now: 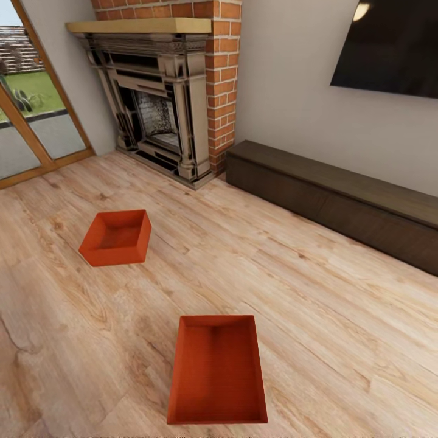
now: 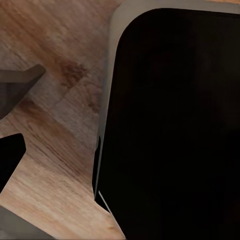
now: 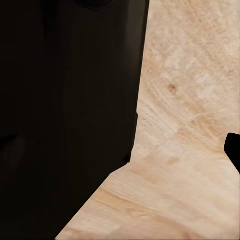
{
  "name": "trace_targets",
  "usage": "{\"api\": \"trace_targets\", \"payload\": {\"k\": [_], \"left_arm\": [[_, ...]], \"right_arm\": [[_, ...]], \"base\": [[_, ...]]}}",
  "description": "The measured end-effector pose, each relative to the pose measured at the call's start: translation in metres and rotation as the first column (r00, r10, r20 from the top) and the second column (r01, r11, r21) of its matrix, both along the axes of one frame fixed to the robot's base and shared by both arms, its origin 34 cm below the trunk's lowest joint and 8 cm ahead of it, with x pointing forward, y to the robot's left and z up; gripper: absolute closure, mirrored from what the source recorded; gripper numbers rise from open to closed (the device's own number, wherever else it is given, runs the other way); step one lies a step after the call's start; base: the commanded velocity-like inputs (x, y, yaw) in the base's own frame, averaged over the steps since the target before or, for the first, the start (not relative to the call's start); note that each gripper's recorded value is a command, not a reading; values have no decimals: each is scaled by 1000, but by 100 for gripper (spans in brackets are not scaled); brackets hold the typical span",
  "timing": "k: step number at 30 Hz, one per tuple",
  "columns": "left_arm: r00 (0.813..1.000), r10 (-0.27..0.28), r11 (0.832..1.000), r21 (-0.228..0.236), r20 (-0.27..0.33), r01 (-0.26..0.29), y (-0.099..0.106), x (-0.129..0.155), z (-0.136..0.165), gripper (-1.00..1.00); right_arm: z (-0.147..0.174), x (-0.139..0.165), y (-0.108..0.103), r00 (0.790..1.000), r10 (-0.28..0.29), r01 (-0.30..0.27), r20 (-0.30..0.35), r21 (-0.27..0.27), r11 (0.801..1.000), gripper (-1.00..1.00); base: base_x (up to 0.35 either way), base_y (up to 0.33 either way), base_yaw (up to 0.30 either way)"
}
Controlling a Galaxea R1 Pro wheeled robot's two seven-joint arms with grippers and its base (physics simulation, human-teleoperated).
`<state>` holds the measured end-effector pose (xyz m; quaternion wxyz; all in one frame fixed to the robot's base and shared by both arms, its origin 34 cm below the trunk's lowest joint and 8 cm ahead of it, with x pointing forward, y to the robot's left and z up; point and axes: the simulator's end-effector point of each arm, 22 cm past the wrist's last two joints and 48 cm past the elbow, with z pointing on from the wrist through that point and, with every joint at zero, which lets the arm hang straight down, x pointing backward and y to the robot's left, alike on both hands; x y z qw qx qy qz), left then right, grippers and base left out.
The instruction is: Move the two storage containers from the living room to the garage. In the garage, place one container on the floor and stack the other container on top of it (either order is fine).
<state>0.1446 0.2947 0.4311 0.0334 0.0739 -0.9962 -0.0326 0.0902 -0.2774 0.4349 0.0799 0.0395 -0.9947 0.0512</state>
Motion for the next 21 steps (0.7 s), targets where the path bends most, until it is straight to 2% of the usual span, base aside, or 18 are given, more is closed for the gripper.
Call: {"api": "trace_targets", "payload": {"k": [21], "left_arm": [[999,0,1000,0,-34,0,0,-13,0,-100]], "right_arm": [[2,-13,0,999,0,0,-33,0,1000,-100]], "base": [[0,0,0]]}}
